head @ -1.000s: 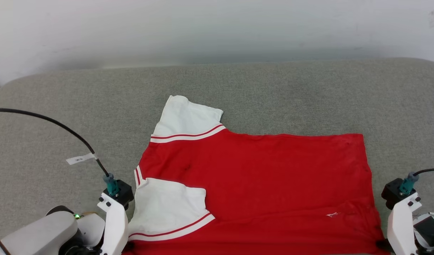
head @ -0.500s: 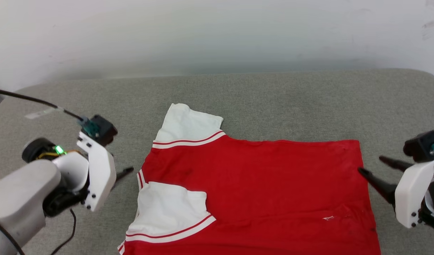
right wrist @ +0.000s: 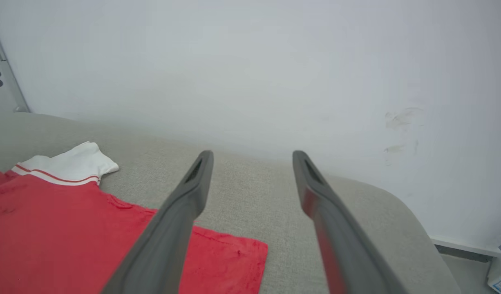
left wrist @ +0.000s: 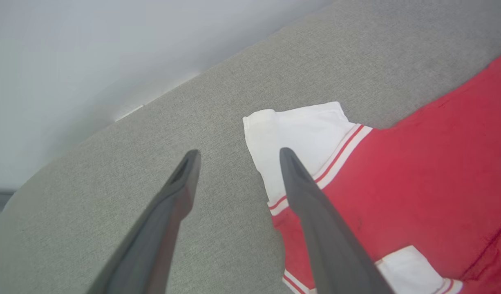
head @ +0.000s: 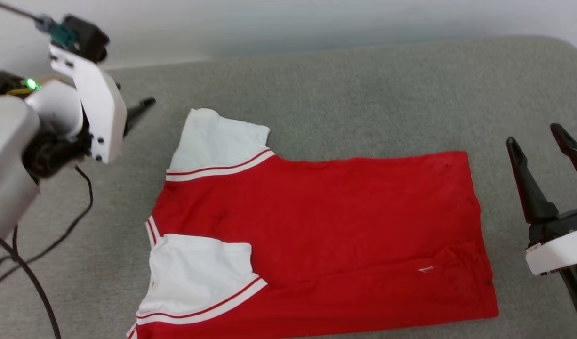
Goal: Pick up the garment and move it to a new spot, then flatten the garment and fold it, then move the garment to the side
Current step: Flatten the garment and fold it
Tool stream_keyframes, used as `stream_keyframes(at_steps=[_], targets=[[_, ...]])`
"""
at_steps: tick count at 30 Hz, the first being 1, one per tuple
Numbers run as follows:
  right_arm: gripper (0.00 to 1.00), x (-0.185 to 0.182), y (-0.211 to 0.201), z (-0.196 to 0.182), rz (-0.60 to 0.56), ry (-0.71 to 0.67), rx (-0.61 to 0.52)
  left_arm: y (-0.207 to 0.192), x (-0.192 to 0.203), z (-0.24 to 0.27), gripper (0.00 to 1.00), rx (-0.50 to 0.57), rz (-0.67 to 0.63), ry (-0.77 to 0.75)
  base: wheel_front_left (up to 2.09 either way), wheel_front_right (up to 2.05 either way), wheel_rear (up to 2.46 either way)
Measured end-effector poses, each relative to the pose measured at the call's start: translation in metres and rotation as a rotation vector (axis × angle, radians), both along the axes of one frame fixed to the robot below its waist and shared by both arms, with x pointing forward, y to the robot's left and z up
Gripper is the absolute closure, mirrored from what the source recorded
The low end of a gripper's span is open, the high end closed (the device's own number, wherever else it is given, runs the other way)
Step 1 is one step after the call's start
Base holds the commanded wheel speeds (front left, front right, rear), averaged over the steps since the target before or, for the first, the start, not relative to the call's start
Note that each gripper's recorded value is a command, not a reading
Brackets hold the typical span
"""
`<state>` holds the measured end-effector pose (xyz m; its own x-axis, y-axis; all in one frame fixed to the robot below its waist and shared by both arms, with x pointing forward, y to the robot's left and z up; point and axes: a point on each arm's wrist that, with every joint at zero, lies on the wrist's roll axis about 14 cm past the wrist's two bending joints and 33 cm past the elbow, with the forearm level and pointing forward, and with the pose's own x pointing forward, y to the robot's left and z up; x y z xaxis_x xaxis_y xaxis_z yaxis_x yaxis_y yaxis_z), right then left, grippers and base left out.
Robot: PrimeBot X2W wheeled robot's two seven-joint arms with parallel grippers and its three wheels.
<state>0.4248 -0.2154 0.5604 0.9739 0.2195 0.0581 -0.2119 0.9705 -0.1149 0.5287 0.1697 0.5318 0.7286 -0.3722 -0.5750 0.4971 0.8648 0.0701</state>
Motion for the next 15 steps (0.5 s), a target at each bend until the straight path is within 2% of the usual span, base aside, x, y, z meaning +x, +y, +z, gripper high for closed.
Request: stream_keyframes(at_steps=[4,15], targets=[[0.00,-0.003,-0.001,-0.014,-0.039,0.014,0.014,-0.005,0.025,-0.012,0.00,-0.004,0.018,0.093,0.00,0.00,0.00],[0.00,0.016,0.003,-0.051,-0.043,0.090,-0.005,-0.020,0.059,-0.093,0.00,0.097,0.012,0.454,0.00,0.00,0.00]])
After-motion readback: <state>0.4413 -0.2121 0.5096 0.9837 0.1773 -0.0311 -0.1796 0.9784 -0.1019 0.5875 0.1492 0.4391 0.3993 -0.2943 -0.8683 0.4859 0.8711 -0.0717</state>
